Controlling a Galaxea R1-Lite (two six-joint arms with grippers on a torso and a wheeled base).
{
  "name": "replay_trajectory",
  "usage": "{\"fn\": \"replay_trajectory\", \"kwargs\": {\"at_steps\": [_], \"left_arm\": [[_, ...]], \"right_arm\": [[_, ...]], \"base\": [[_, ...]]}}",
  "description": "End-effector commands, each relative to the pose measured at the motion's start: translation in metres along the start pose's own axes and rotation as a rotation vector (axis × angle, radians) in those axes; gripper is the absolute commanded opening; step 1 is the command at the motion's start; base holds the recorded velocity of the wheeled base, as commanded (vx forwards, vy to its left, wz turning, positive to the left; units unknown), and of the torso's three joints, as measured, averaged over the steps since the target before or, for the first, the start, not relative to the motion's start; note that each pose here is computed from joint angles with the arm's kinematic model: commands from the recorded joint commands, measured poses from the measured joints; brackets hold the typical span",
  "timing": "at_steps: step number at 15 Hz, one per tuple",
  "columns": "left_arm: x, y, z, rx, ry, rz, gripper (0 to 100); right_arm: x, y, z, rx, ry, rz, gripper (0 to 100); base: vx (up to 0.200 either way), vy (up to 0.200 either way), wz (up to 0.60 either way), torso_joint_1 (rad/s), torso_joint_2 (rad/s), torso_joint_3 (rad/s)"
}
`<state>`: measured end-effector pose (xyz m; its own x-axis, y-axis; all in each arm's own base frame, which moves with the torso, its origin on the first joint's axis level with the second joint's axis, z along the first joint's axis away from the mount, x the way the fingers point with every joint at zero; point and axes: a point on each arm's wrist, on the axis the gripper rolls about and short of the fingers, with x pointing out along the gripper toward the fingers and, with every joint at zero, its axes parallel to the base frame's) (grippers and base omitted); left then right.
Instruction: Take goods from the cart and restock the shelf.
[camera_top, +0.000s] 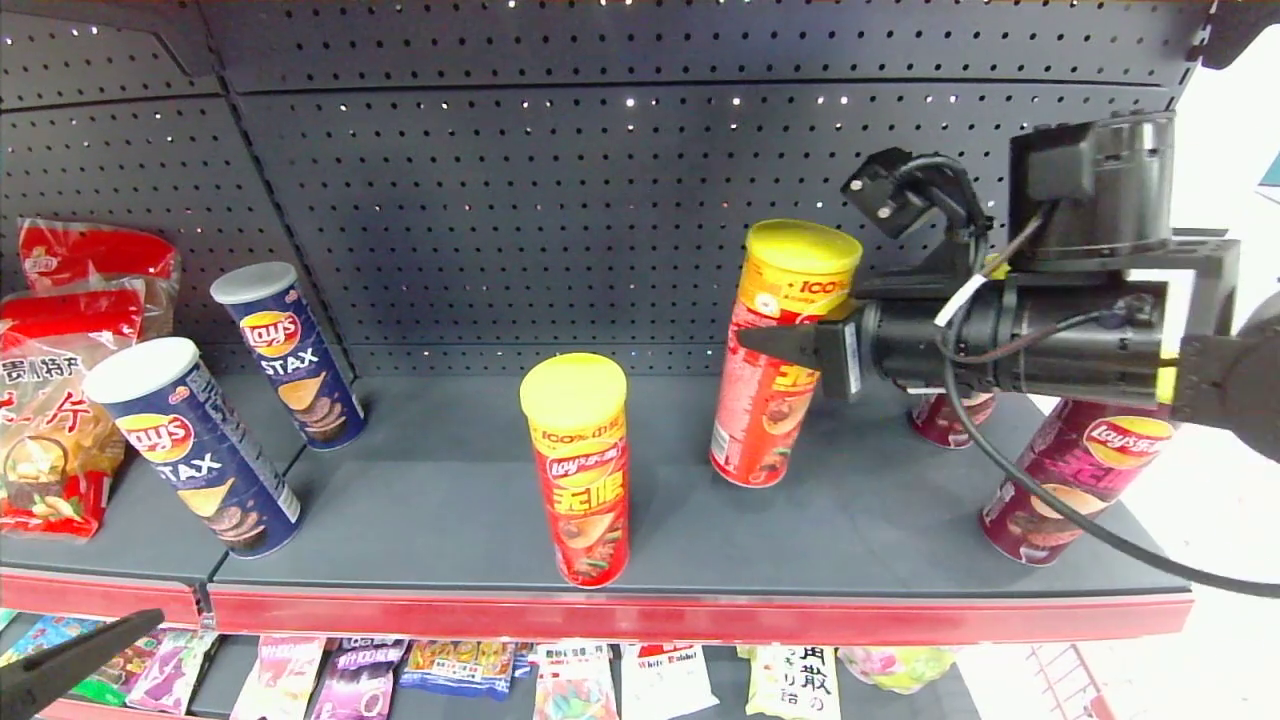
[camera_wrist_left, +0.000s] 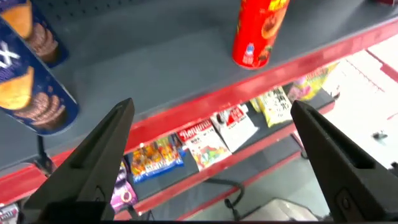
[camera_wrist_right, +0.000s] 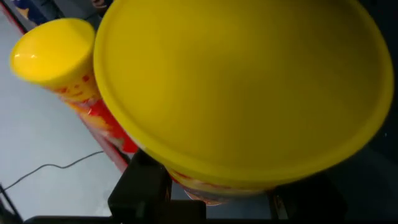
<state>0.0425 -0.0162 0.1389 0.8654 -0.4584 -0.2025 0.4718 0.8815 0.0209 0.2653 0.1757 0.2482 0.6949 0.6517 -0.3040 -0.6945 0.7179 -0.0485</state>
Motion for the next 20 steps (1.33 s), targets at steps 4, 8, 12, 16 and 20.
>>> {"fn": "replay_trajectory", "kwargs": {"at_steps": [4, 8, 12, 16, 20], "left_arm": [[-0.003, 0.000, 0.003, 0.017, -0.018, 0.006, 100], [-0.003, 0.000, 0.002, 0.016, -0.006, 0.016, 100], [-0.003, 0.000, 0.002, 0.016, -0.005, 0.019, 100], [-0.005, -0.001, -0.001, 0.012, 0.013, 0.027, 100], [-0.011, -0.003, -0.007, 0.008, 0.031, 0.026, 100]], "right_arm": [[0.063, -0.004, -0.007, -0.021, 0.041, 0.019, 0], [0.088, -0.009, -0.006, -0.026, 0.031, 0.018, 0], [0.110, -0.002, -0.013, -0.030, 0.047, 0.040, 0], [0.126, -0.003, -0.019, -0.034, 0.035, 0.039, 0], [0.135, -0.003, -0.022, -0.033, 0.038, 0.042, 0]], "base": [[0.000, 0.000, 0.00, 0.000, 0.00, 0.000], [0.000, 0.000, 0.00, 0.000, 0.00, 0.000], [0.000, 0.000, 0.00, 0.000, 0.00, 0.000], [0.000, 0.000, 0.00, 0.000, 0.00, 0.000], [0.000, 0.000, 0.00, 0.000, 0.00, 0.000]]}}
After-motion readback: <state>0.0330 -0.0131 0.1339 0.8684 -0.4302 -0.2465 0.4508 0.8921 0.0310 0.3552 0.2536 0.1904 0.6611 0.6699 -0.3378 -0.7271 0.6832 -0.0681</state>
